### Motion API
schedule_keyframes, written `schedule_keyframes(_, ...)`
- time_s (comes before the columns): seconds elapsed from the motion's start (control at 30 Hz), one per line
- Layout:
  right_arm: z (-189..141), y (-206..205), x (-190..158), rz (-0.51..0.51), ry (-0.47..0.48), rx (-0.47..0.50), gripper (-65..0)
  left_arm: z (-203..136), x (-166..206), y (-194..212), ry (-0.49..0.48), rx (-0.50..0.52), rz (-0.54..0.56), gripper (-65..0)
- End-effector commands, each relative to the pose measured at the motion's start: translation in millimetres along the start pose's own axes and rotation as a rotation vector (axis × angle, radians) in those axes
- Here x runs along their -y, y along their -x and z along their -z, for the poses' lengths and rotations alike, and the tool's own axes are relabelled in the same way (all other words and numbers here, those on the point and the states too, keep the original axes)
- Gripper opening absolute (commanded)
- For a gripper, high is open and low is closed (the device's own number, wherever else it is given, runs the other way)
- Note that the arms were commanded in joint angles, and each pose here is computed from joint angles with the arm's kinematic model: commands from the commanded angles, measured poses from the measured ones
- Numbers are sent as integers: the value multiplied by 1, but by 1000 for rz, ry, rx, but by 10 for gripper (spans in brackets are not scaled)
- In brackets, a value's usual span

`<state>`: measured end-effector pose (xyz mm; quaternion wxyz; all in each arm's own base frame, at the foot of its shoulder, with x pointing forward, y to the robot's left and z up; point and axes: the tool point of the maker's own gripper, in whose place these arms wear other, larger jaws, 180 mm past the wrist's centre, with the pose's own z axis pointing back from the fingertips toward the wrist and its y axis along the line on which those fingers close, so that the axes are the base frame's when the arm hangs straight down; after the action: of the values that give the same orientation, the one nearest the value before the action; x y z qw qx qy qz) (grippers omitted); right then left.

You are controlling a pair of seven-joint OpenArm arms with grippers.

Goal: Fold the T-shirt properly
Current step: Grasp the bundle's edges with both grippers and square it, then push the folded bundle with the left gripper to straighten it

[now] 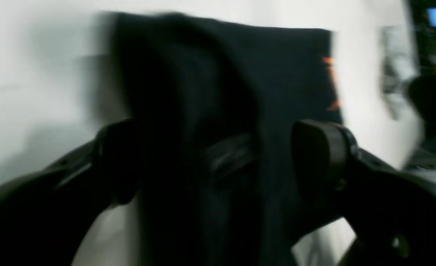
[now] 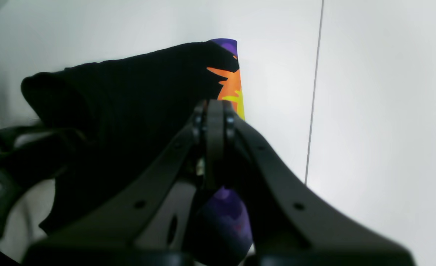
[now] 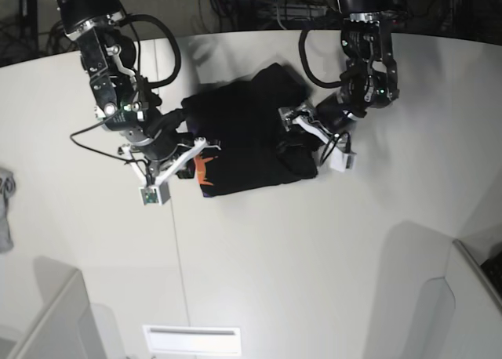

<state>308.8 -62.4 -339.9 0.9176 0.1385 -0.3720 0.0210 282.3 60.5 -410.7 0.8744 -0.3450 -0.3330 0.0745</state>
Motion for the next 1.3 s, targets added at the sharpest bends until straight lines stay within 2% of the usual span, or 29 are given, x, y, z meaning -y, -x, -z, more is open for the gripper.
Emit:
schedule_keyframes(0.0, -3, -12, 0, -8, -1, 45, -650, 2, -2, 6, -6, -26, -5, -51)
schedule_keyframes(0.07, -3, -8, 1, -4, 1, 37, -650, 7, -3, 16, -5, -52, -20, -54)
schedule_keyframes(0.13, -4, -5, 6, -13, 11, 28, -650, 9, -6, 18, -8, -63, -26, -117)
schedule_keyframes(0.33, -7, -1, 13, -17, 26, 61, -650, 18, -11, 32, -6, -159, 35, -474)
schedule_keyframes(0.43, -7, 7, 13, -12, 28, 52, -650, 11, -22, 28, -41, -172, 63, -650)
schedule_keyframes(0.5, -8, 13, 14, -8, 29, 40, -650, 10, -31, 16, -81, -175, 74, -650)
schedule_keyframes(0.57, -8, 17, 14, -5, 30, 32, -650, 7, -37, 14, -105, -234, 133, -650)
schedule_keyframes(0.73, -9, 28, 16, 3, 34, 8, -650, 6, -38, 1, -117, -385, 368, -650)
schedule_keyframes(1.0, -23, 48, 63, 128, 157, -8, -650, 11, -31, -14, -116, -581, 802, -650)
schedule_keyframes(1.17, -34, 67, 85, 172, 217, -37, -650, 19, -19, -16, -102, -666, 1010, -650)
schedule_keyframes(1.27, -40, 76, 95, 191, 245, -50, -650, 21, -26, -18, -152, -708, 1184, -650)
